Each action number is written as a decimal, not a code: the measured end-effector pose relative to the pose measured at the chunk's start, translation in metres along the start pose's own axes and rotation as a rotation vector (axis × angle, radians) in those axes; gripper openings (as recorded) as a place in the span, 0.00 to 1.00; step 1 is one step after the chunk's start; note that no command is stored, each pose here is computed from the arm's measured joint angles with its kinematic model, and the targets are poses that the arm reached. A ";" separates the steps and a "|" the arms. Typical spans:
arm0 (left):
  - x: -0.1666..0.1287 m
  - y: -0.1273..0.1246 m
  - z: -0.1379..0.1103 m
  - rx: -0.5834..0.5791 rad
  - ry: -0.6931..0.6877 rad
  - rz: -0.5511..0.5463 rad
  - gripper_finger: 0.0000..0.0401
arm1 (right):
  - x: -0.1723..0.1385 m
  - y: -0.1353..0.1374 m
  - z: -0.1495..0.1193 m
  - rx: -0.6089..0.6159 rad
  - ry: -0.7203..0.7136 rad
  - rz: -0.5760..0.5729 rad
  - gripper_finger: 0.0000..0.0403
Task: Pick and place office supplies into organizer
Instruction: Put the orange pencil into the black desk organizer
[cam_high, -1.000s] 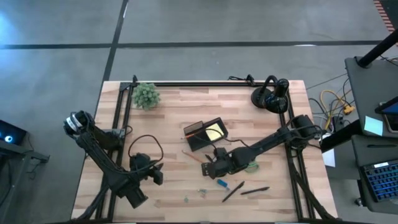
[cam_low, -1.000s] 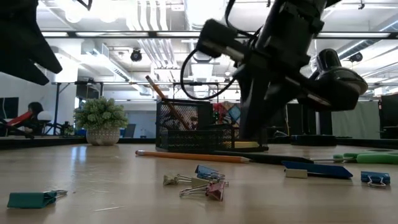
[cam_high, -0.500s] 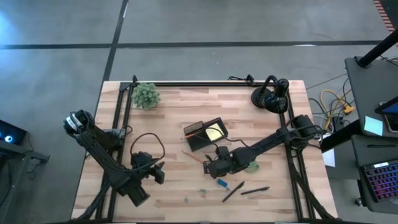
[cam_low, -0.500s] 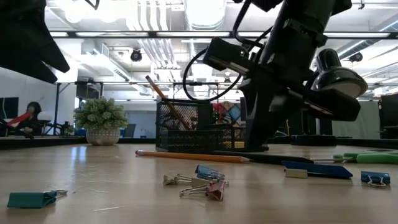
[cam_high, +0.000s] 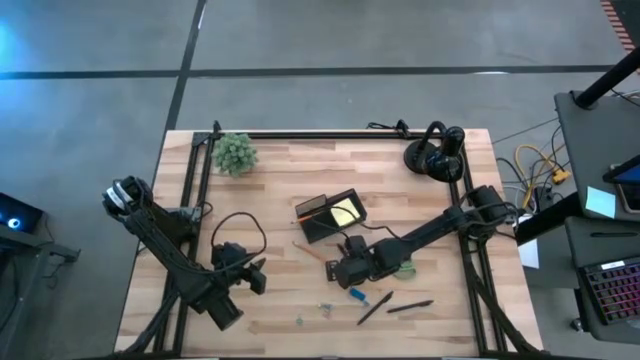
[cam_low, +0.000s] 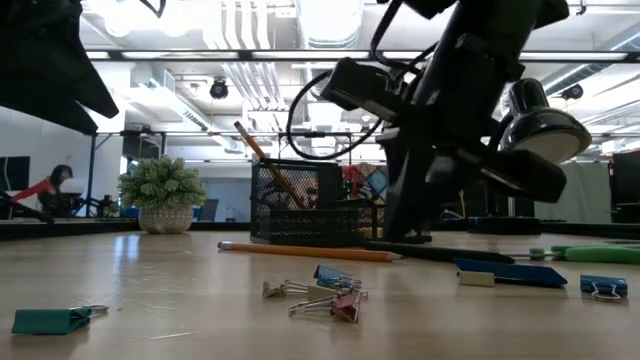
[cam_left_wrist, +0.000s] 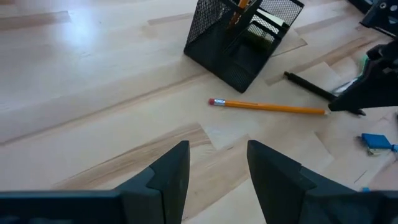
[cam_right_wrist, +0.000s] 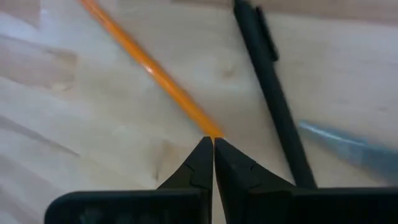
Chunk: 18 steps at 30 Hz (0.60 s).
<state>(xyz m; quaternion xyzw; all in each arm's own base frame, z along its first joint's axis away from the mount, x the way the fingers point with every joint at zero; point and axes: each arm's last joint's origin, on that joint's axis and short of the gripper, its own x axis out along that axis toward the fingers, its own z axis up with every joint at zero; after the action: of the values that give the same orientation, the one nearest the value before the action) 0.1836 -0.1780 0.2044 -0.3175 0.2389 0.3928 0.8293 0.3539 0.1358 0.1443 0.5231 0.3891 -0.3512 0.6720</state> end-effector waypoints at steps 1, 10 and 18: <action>0.000 0.000 0.000 0.001 0.000 -0.001 0.37 | 0.000 0.000 0.000 0.003 0.001 0.002 0.02; 0.000 0.000 0.000 -0.001 0.001 -0.002 0.37 | 0.005 0.002 -0.002 -0.007 0.001 -0.003 0.02; 0.000 0.000 0.000 -0.002 0.001 -0.002 0.37 | 0.013 0.000 -0.004 -0.015 0.019 -0.009 0.02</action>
<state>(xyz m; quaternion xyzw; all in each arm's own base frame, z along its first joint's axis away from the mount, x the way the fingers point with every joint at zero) 0.1838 -0.1783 0.2044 -0.3189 0.2386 0.3919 0.8293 0.3594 0.1394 0.1323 0.5195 0.4002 -0.3463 0.6708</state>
